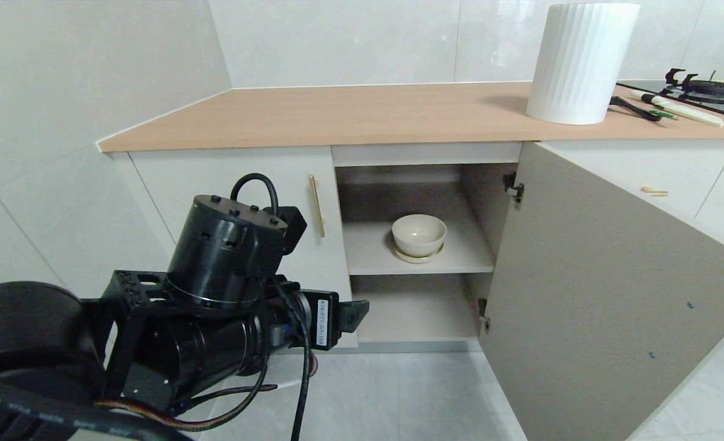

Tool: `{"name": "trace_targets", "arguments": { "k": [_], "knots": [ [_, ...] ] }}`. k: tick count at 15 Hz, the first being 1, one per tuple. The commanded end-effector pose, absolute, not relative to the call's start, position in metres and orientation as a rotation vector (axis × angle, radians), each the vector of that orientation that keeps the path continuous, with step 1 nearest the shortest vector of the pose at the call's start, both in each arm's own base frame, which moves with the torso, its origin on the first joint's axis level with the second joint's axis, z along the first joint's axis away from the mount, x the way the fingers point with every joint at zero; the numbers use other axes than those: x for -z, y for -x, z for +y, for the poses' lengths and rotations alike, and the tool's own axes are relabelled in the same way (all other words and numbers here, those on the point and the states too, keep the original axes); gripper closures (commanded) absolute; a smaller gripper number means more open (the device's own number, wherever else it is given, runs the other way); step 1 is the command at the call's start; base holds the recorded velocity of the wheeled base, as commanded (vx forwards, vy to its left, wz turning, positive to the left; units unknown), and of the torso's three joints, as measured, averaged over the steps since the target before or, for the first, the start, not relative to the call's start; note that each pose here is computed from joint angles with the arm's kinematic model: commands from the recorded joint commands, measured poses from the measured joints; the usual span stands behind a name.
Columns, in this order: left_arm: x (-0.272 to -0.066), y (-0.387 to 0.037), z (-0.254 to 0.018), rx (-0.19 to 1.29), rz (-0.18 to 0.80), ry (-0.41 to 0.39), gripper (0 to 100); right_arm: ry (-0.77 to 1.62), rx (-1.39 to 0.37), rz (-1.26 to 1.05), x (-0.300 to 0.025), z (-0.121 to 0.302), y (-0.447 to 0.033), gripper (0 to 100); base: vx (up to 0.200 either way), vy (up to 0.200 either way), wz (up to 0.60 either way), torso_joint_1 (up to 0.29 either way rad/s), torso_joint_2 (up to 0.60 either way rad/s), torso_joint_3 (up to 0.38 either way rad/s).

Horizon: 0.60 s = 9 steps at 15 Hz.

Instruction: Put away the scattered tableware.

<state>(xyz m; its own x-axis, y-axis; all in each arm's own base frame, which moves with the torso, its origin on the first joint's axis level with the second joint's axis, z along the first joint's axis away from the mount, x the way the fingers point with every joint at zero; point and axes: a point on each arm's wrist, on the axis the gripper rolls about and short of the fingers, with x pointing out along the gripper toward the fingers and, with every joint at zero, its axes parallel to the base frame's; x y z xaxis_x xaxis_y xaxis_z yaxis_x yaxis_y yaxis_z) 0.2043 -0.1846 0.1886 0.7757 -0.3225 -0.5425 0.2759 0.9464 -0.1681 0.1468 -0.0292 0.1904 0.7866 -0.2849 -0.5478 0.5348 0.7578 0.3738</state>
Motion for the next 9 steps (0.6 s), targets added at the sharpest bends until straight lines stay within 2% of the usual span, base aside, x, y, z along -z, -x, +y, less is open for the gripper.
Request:
{"name": "trace_targets", "arguments": {
  "k": [1, 3, 5, 9],
  "knots": [
    [-0.189, -0.205, -0.185, 0.324, 0.601, 0.081, 0, -0.546, 0.475, 0.565, -0.179, -0.035, -0.18, 0, 0.0, 0.0, 0.0, 0.0, 0.0, 0.0],
    [-0.189, -0.205, -0.185, 0.324, 0.598, 0.083, 0, -0.549, 0.447, 0.584, -0.178, -0.034, -0.185, 0, 0.0, 0.0, 0.0, 0.0, 0.0, 0.0],
    [-0.19, -0.206, -0.184, 0.319, 0.595, 0.086, 0, -0.544, 0.348, 0.606, -0.18, -0.021, -0.188, 0, 0.0, 0.0, 0.0, 0.0, 0.0, 0.0],
    [-0.19, -0.207, -0.183, 0.318, 0.592, 0.078, 0, -0.464, 0.122, 0.684, -0.178, 0.026, -0.194, 0, 0.0, 0.0, 0.0, 0.0, 0.0, 0.0]
  ]
}}
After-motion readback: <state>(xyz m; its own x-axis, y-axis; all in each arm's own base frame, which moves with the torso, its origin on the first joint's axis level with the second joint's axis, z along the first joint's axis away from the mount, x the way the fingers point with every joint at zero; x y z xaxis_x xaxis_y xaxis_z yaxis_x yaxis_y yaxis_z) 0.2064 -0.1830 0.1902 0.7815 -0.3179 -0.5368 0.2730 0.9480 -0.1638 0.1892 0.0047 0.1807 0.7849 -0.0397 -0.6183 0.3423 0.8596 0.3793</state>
